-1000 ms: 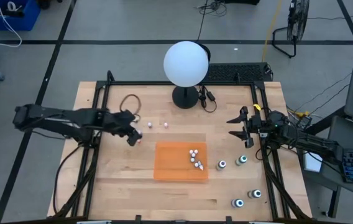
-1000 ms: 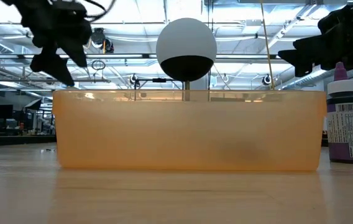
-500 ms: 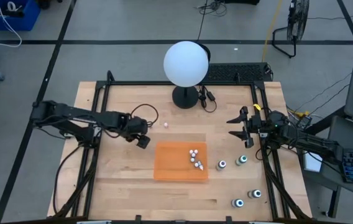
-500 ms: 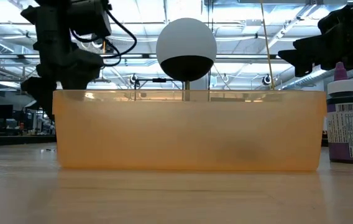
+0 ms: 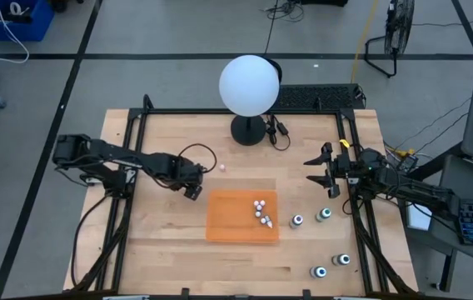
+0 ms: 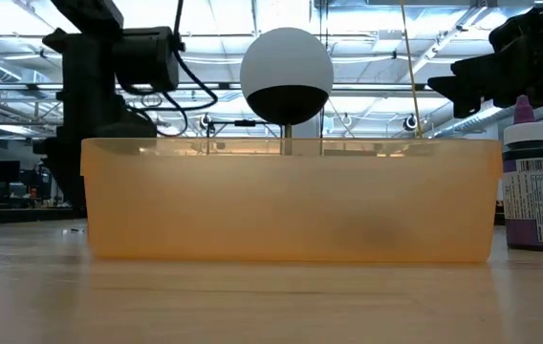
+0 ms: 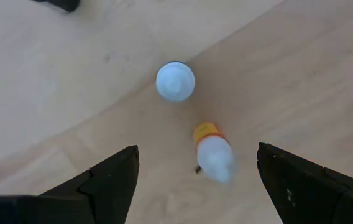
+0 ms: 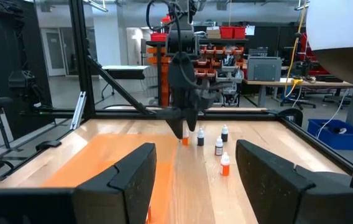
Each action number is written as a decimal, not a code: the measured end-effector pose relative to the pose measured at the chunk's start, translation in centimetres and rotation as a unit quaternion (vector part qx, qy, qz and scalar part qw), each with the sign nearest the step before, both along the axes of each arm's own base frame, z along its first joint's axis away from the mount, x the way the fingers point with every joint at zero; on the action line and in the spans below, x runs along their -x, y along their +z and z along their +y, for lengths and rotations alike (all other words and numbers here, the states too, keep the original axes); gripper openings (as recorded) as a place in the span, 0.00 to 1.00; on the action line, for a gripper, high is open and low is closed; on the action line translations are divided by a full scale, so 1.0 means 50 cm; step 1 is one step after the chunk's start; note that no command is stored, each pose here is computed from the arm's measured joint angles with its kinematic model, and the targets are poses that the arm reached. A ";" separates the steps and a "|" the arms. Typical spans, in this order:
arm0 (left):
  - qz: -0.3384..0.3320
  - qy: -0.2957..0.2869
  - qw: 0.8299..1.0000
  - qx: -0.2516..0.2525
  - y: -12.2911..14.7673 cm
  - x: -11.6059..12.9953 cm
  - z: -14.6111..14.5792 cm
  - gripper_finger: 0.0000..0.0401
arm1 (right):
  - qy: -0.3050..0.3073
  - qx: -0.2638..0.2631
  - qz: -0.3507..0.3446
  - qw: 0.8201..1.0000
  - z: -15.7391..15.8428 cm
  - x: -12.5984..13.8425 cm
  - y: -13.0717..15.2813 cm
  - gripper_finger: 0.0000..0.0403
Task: Pick & Place food coloring
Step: Put the small orange food coloring bottle into the orange container
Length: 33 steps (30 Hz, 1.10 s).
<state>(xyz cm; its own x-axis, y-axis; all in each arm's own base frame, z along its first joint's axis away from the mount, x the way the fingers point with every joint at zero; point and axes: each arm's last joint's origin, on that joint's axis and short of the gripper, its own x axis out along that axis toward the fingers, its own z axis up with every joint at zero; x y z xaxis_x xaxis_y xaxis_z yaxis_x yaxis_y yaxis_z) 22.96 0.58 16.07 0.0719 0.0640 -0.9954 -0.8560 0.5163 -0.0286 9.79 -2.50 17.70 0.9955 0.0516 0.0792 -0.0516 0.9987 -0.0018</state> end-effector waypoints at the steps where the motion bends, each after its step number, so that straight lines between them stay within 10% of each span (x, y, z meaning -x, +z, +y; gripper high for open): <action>1: 0.005 -0.006 1.000 -0.002 -0.005 -0.002 0.000 0.81 | 0.000 0.000 0.000 1.000 0.000 0.000 0.000 0.52; 33: 0.019 -0.083 0.996 0.002 -0.052 -0.029 -0.003 0.81 | 0.000 0.001 -0.003 1.000 0.000 0.000 0.001 0.53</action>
<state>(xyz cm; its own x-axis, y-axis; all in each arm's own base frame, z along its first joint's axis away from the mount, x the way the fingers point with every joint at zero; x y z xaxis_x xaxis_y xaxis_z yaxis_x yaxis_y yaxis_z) 24.42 0.44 13.45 0.0425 0.0502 -0.9978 -0.7597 0.6503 0.0004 9.79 -2.50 17.76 0.9951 0.0517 0.0843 -0.0516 0.9987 -0.0041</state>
